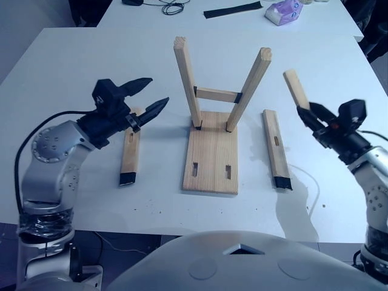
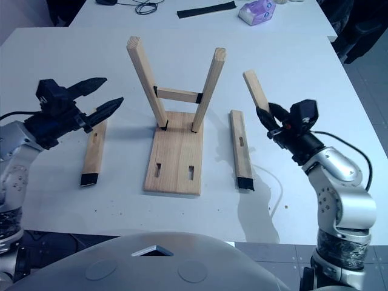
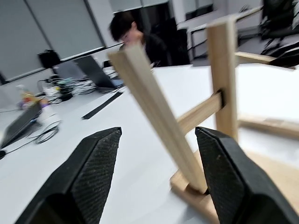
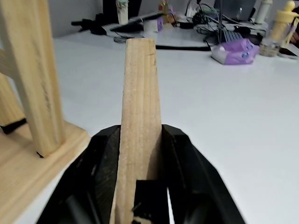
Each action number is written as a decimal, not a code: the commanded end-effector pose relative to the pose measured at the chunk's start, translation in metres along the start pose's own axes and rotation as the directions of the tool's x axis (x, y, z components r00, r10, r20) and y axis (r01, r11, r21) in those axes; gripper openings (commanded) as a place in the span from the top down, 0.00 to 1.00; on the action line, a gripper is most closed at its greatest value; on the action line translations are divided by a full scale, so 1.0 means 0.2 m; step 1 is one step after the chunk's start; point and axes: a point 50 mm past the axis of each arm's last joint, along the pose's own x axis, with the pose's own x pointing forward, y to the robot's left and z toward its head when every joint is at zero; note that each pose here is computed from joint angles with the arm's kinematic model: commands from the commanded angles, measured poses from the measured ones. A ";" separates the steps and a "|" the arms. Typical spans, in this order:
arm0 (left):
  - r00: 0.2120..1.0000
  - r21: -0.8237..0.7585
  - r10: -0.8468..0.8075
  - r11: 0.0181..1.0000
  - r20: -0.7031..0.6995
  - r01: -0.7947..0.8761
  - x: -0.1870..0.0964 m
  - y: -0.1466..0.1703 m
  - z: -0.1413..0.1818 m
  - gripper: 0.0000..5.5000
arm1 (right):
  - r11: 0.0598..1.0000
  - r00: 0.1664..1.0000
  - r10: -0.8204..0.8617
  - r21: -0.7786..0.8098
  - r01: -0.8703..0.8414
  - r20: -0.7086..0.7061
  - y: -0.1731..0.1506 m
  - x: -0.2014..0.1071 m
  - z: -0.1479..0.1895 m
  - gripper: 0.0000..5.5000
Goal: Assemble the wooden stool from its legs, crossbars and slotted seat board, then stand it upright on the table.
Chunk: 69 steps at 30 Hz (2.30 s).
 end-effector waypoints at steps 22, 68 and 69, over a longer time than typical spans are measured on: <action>0.817 -0.339 -0.511 0.744 0.269 0.576 0.28 -0.27 0.17 0.47 | 0.498 0.528 0.825 0.185 -0.847 0.202 0.24 0.05 0.39 0.76; 0.749 -0.360 -0.525 0.661 0.404 0.658 0.35 -0.28 0.26 0.76 | 0.493 0.506 0.852 0.118 -0.862 0.135 0.35 0.16 0.28 0.76; 0.753 -0.359 -0.524 0.666 0.399 0.654 0.35 -0.28 0.26 0.76 | 0.495 0.507 0.852 0.115 -0.861 0.129 0.35 0.16 0.28 0.76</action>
